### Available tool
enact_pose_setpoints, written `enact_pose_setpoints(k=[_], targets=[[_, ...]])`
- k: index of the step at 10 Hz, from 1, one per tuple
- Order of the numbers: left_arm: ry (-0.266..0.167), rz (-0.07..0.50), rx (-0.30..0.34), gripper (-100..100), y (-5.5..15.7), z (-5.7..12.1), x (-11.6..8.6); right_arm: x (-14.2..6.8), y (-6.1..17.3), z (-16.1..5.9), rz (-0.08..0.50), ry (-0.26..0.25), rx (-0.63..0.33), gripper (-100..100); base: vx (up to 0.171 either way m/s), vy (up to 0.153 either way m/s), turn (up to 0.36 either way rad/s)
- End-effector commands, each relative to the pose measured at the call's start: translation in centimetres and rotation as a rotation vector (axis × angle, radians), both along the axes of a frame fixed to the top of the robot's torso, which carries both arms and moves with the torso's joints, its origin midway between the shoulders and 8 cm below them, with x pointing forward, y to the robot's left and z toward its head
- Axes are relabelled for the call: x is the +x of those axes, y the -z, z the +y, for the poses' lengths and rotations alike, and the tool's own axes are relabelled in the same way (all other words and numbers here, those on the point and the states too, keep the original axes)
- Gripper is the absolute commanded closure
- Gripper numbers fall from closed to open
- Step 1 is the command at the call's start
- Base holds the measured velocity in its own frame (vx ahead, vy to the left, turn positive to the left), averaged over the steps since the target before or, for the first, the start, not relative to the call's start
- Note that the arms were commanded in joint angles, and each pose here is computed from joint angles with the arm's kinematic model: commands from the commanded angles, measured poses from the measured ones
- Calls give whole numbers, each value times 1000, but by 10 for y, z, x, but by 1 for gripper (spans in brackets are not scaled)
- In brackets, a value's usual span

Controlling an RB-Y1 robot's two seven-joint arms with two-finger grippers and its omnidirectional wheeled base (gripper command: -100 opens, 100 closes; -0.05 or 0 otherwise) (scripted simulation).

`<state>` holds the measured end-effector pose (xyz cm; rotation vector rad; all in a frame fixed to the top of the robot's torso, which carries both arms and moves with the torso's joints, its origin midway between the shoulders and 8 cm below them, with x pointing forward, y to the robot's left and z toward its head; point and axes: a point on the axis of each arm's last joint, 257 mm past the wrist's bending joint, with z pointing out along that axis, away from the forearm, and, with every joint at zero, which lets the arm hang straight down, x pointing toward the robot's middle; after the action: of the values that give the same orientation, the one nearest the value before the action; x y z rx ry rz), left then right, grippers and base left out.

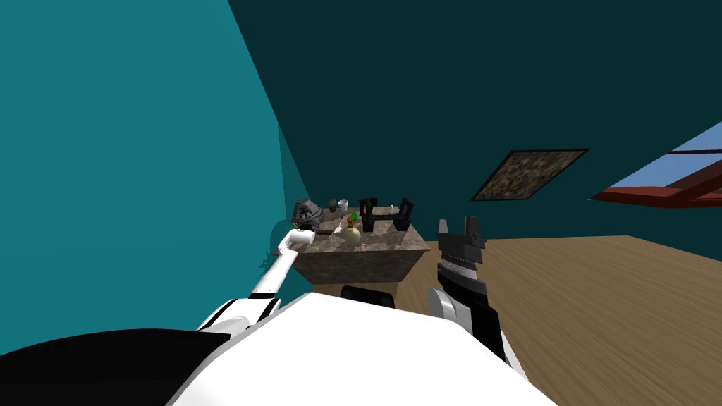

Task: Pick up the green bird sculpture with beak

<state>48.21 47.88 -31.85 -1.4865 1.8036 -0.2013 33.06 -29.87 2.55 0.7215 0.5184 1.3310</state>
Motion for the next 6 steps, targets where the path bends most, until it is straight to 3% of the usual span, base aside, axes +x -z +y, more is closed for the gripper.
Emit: enact_pose_setpoints(k=[1,2,3,4,6], targets=[[0,0,0,100,0,0,0,0,0,0,0,0,0,0,0,0,0],[0,0,0,100,0,0,0,0,0,0,0,0,0,0,0,0,0],[1,0,1,0,0,0,0,0,0,0,0,0,0,0,0,0,0],[18,2,2,100,0,-11,-2,0,0,0,0,0,0,0,34,12,137],[40,2,3,100,-3,-26,-4,0,0,0,0,0,0,0,53,20,151]])
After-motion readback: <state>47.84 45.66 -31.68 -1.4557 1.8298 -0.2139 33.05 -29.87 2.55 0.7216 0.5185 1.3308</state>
